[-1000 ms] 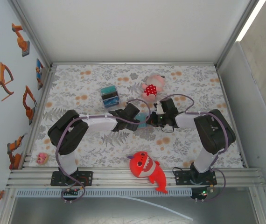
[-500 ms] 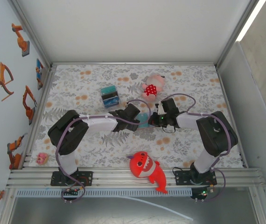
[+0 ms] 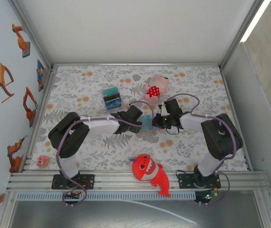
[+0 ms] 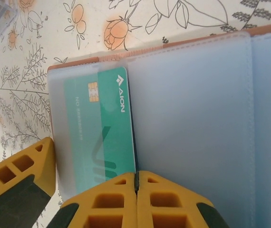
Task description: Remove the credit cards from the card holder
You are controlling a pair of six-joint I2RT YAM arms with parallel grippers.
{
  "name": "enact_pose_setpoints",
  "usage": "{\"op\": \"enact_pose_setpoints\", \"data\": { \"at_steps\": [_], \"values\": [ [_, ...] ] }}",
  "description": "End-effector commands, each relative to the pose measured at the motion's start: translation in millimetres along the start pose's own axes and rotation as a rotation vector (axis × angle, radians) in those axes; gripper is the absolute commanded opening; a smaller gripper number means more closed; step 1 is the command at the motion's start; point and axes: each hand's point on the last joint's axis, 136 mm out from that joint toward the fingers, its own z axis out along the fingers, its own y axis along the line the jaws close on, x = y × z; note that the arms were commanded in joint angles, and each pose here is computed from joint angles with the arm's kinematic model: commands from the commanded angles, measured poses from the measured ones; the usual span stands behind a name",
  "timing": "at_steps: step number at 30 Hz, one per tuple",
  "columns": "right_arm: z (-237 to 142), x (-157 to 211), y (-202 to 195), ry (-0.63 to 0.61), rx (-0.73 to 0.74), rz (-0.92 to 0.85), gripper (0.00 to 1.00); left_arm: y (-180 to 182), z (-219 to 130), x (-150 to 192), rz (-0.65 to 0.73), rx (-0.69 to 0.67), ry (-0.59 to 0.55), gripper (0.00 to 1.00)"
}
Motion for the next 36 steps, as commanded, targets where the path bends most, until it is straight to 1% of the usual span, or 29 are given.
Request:
{"op": "enact_pose_setpoints", "data": {
  "at_steps": [1,6,9,15,29,30,34,36],
  "values": [
    [-9.4,-12.2,6.7,-0.036,-0.004,-0.022,0.00,2.7,-22.7,-28.5,-0.002,0.003,-0.069,0.97],
    [-10.6,-11.9,7.5,-0.038,-0.006,-0.022,0.00,0.9,-31.6,-43.7,-0.016,0.022,-0.113,0.97],
    [-10.2,-11.1,6.2,-0.036,-0.002,-0.018,0.00,-3.5,-24.9,-45.7,-0.004,0.024,-0.108,0.97],
    [-10.2,-9.7,5.4,-0.034,-0.002,-0.013,0.00,-12.5,-6.5,-42.5,0.005,0.031,-0.073,0.97],
    [-11.4,-8.9,4.5,-0.036,0.003,0.004,0.00,-11.7,10.3,-23.3,0.043,0.010,0.002,0.97],
    [-11.4,-8.4,4.4,-0.036,0.001,0.008,0.01,-11.1,11.0,-21.8,0.044,0.007,0.007,0.97],
    [-9.5,-6.1,3.9,-0.033,-0.012,0.023,0.12,-9.5,12.3,-16.1,0.049,0.000,0.022,0.97],
    [-7.0,-4.6,3.4,-0.027,-0.018,0.028,0.14,-9.3,12.8,-13.8,0.049,0.000,0.027,0.97]
  ]
}}
